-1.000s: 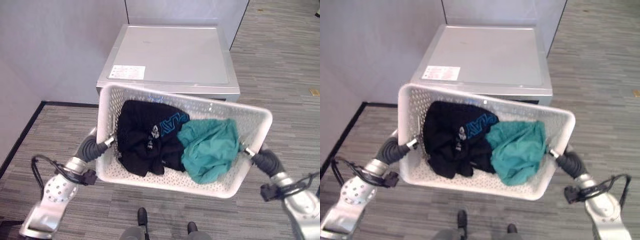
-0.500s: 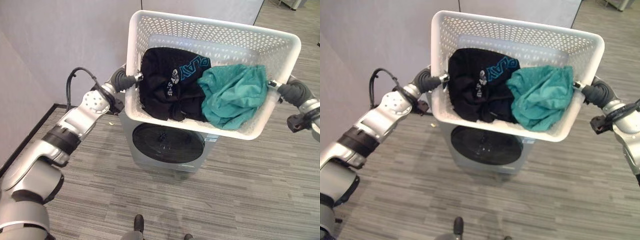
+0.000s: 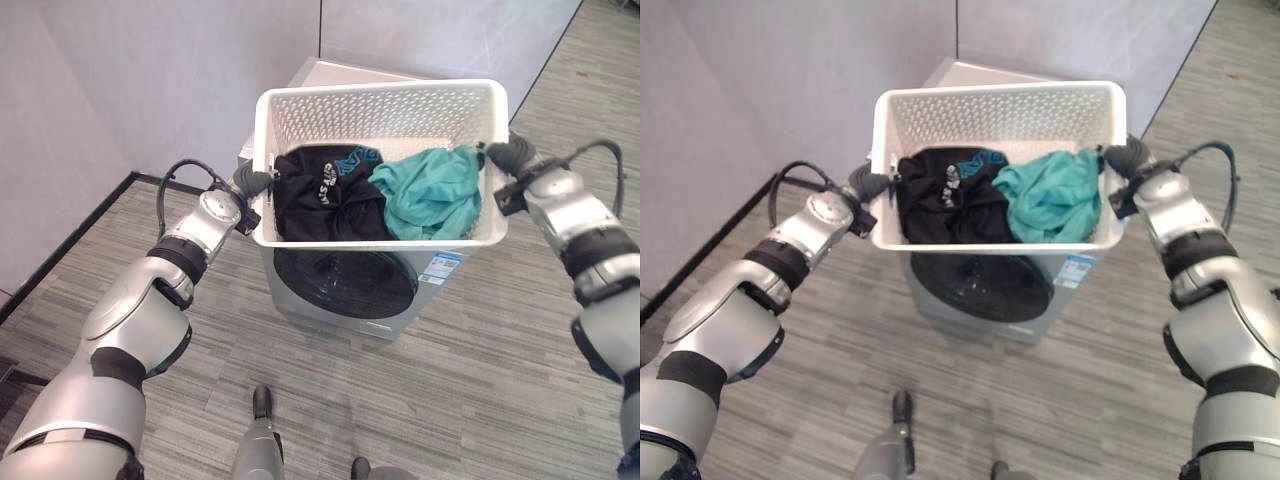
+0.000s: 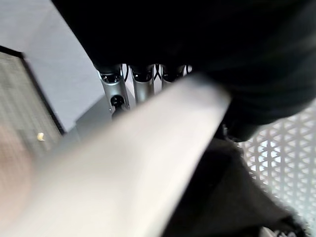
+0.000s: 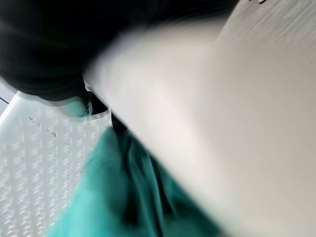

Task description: Grab the laundry basket,head to the washer,open it,put in the laundry and shut it.

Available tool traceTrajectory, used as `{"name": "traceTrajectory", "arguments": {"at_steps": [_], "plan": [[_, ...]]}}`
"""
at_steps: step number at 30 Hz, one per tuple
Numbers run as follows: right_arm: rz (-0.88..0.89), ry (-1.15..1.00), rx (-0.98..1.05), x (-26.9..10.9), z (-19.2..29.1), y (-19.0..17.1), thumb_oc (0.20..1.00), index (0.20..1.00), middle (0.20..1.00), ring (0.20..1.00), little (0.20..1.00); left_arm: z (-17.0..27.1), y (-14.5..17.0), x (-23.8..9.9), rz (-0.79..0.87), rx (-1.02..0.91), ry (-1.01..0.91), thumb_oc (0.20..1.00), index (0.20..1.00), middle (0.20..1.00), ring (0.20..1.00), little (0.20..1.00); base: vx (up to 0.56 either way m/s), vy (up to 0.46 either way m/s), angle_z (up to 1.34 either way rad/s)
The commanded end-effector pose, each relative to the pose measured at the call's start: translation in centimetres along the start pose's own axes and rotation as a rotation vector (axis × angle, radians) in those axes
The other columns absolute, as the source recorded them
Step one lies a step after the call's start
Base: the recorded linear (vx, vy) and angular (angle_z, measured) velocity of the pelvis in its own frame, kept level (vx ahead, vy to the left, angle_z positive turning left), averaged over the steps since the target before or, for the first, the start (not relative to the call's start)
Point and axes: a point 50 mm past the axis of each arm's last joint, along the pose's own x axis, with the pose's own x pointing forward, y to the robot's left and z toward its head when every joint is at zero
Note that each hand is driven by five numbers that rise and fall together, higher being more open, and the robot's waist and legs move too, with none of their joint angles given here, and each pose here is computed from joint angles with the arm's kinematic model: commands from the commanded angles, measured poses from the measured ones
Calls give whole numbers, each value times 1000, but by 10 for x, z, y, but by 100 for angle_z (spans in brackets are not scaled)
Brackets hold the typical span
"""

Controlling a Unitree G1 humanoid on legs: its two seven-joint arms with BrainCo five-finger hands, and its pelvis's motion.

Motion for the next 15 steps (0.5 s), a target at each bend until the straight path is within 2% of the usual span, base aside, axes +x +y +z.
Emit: {"name": "traceTrajectory", "arguments": {"at_steps": [1,7,15], "plan": [[-116,-41,-51,-4,20,-39,200,200,200,200,200,68,10,3,42,89,-204,200,200,200,200,200,234,297,-15],[-166,13,-70,-7,10,-58,200,200,200,200,200,52,17,4,46,131,-135,200,200,200,200,200,231,252,-4],[-202,157,-96,-16,-23,-84,200,200,200,200,200,37,30,5,93,138,-68,200,200,200,200,200,167,-51,-5]]}}
